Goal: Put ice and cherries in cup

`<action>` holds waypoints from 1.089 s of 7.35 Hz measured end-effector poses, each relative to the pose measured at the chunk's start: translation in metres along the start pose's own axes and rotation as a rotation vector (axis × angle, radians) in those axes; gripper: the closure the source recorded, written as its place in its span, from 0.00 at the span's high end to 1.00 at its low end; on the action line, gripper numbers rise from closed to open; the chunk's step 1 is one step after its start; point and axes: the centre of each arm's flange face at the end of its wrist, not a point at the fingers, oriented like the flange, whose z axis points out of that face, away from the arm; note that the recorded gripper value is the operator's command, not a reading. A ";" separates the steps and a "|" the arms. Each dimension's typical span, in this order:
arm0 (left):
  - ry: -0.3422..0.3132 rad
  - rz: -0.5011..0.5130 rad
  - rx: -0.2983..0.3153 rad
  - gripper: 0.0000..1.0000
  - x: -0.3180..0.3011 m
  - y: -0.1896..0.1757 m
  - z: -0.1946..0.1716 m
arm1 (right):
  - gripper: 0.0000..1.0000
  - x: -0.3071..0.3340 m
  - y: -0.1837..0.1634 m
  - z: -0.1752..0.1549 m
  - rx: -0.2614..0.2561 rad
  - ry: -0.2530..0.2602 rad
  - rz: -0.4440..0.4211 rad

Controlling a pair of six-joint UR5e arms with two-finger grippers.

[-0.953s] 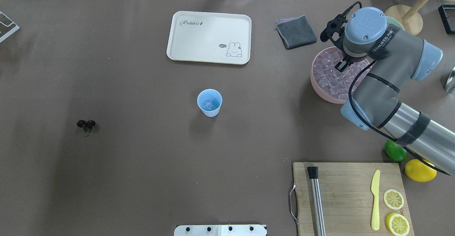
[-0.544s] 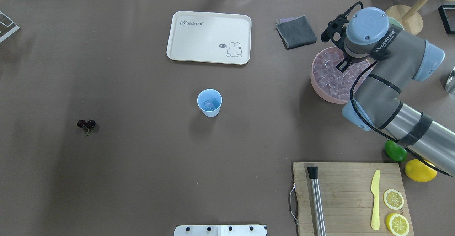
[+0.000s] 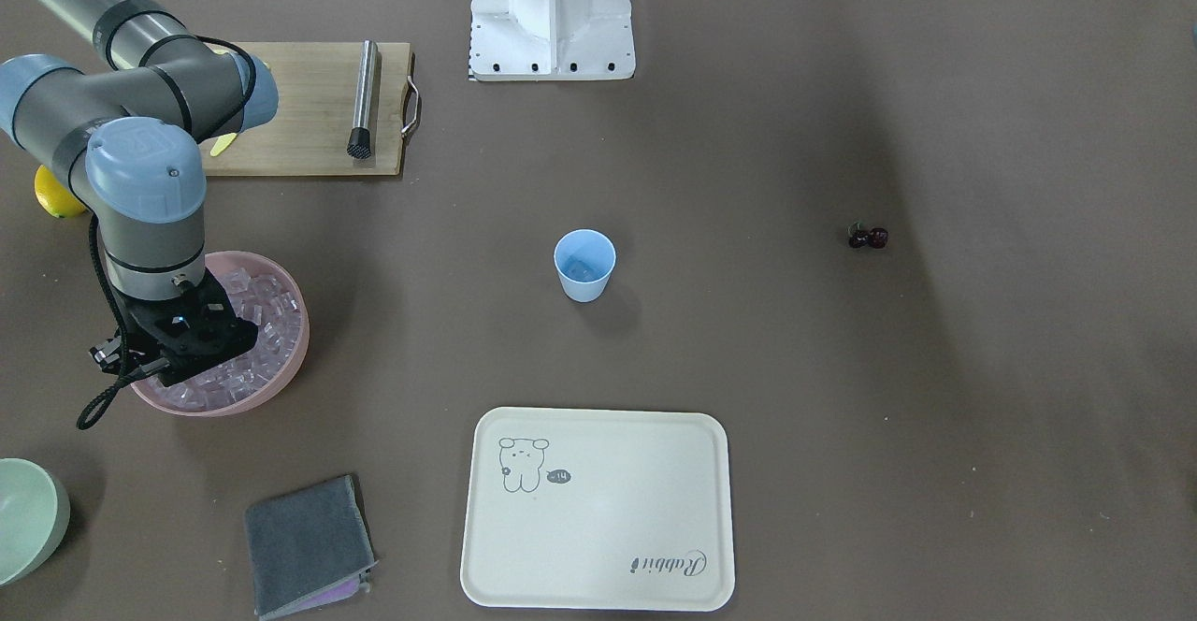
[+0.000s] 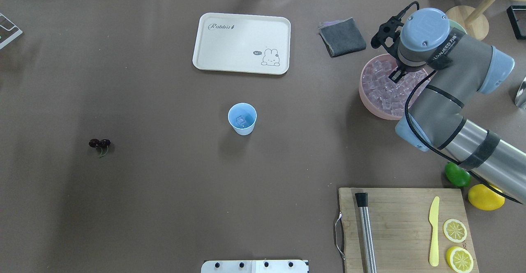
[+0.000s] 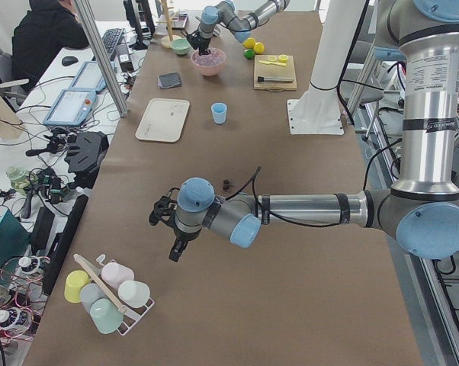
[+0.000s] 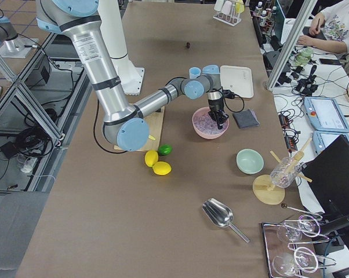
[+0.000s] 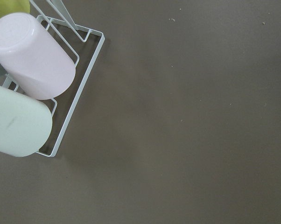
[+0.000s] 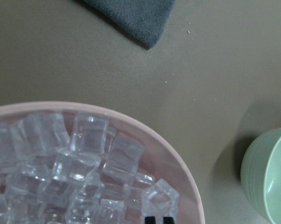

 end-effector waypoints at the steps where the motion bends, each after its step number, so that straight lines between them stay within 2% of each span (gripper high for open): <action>1: 0.000 -0.001 -0.001 0.98 -0.001 0.001 0.001 | 0.90 0.000 -0.001 -0.008 0.003 -0.001 -0.002; 3: 0.000 -0.002 -0.002 0.98 -0.004 0.002 0.004 | 0.92 0.002 0.003 -0.018 -0.012 0.004 -0.005; 6: 0.000 0.014 0.016 0.98 -0.015 0.008 0.015 | 0.92 -0.004 0.010 -0.010 -0.032 0.003 -0.011; 8: 0.001 0.016 0.018 0.98 -0.016 0.009 0.016 | 0.92 -0.013 0.017 0.000 -0.048 0.020 -0.025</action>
